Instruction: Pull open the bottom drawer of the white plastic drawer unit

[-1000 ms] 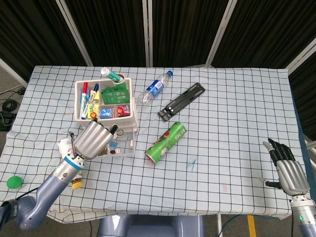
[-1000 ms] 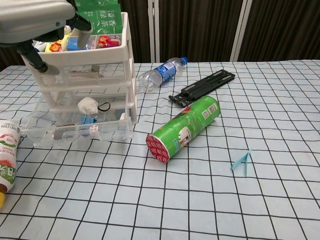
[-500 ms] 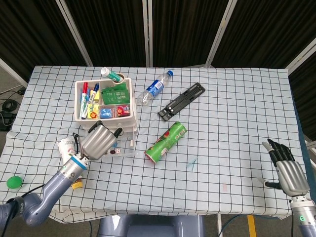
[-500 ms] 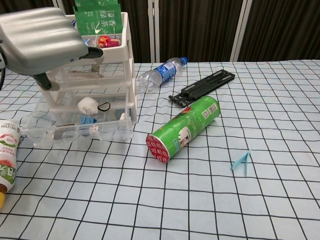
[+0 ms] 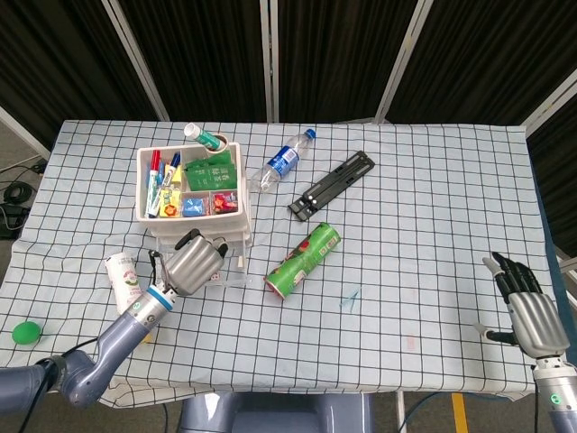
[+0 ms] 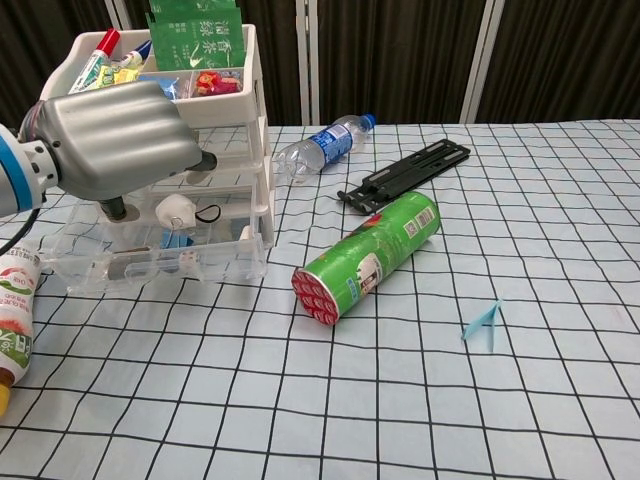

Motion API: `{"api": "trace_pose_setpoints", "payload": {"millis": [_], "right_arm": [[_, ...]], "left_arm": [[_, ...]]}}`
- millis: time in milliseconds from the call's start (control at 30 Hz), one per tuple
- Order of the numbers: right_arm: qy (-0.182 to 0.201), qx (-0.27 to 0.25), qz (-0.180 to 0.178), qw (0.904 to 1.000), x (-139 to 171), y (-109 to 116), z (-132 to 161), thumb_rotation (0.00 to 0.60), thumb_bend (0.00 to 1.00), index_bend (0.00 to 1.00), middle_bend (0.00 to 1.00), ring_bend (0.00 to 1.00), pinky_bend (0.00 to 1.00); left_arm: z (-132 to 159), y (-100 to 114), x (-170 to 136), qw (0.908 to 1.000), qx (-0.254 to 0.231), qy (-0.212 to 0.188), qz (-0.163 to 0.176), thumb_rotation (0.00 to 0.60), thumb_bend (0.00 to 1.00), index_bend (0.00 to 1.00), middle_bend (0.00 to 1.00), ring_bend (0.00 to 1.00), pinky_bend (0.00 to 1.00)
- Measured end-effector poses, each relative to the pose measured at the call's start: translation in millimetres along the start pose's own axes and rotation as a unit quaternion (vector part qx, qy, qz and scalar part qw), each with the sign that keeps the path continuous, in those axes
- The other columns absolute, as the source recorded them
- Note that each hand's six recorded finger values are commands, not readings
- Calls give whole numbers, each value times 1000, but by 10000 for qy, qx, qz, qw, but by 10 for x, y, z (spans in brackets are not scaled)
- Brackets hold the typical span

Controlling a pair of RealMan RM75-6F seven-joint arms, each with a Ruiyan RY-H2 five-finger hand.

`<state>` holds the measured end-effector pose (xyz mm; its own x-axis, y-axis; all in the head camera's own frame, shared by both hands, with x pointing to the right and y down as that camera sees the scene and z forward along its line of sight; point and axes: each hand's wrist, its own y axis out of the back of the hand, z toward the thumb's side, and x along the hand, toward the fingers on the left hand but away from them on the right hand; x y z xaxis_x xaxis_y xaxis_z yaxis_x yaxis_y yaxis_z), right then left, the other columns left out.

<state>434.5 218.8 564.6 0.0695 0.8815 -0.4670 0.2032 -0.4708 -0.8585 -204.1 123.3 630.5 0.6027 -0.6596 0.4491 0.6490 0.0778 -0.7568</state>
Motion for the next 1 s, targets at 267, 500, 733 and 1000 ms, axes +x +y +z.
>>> {"api": "trace_pose_setpoints", "payload": {"millis": [267,500,733,1000], "right_arm": [[1,-19,-23,10000,-2,11,-5,600,17,31,0,0,0],[-40,-51,-50,10000,-15,29,-34,600,17,31,0,0,0],[-72,-68,-55,9999,-32,38,-57,600,18,31,0,0,0],[-87,-92,-76,9999,-37,51,-67,600,18,31,0,0,0]], "left_arm": [[15,-83,44,9999,98,-26,-105,600,120,426,973,887,772],[-1,-126,136,9995,262,-82,-167,600,123,432,973,887,773],[31,-168,224,9992,305,-174,-216,600,129,440,973,887,773],[40,-227,255,9989,321,-215,-279,600,131,443,973,887,773]]}}
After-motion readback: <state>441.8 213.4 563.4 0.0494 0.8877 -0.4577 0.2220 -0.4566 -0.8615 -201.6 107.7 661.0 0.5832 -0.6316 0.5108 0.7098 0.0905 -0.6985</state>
